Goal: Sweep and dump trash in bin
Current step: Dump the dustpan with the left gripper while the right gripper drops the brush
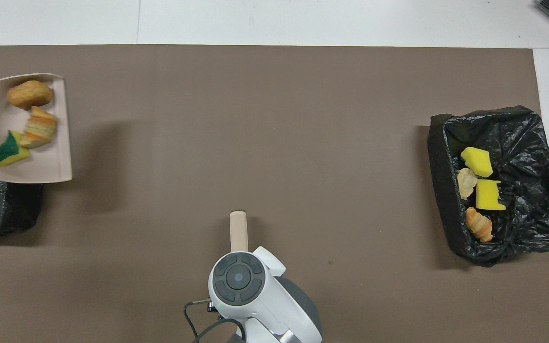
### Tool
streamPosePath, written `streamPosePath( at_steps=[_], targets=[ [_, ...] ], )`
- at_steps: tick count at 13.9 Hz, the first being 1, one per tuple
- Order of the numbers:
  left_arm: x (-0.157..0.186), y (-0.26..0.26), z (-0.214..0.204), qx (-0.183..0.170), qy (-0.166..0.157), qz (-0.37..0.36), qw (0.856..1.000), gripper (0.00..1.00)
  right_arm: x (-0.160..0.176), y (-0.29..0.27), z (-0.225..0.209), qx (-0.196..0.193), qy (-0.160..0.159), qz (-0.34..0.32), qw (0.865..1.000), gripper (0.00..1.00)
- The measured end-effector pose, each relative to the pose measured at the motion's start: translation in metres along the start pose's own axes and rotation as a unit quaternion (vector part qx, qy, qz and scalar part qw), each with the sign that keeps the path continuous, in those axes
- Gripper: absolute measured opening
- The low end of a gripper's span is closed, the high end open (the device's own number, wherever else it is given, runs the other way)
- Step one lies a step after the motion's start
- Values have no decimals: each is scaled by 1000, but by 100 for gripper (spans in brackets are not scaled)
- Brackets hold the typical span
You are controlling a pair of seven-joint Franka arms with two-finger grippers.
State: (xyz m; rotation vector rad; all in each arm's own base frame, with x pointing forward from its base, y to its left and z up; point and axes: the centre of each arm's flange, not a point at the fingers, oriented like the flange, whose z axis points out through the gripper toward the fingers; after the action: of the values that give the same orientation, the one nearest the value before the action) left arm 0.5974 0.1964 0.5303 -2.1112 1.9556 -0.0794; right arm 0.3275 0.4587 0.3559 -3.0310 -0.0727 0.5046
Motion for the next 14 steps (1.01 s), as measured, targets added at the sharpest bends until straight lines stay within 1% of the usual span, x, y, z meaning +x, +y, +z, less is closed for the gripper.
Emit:
streamPosePath(
  at_steps=[2, 3, 5, 7, 8, 10, 11, 12, 14],
  targets=[
    [-65, -3, -6, 1, -18, -26, 1000, 31, 1, -2, 22, -3, -3, -1, 1000, 27],
    [-88, -4, -6, 2, -36, -31, 999, 31, 2, -1, 27, -6, -6, 0, 1000, 27],
    [-113, -8, -2, 6, -88, -17, 996, 31, 2, 0, 30, -7, -6, 1, 1000, 27],
    [-119, -13, 5, 7, -146, 11, 989, 31, 4, 1, 30, -5, -4, 4, 1000, 27],
    [-119, -16, 9, 5, -175, 22, 984, 31, 6, 3, 30, -5, -4, 6, 1000, 35],
    [-111, -21, 21, -4, -235, 45, 971, 31, 10, 4, 23, -3, -2, 8, 1000, 54],
    [-105, -23, 29, -10, -260, 58, 964, 31, 14, 5, 16, -6, -1, 8, 1000, 66],
    [-97, -24, 35, -15, -284, 71, 956, 31, 20, 8, 5, -12, -1, 9, 1000, 78],
    [-86, -26, 39, -19, -322, 92, 942, 31, 34, 18, -22, -15, -6, 22, 1000, 98]
  ],
)
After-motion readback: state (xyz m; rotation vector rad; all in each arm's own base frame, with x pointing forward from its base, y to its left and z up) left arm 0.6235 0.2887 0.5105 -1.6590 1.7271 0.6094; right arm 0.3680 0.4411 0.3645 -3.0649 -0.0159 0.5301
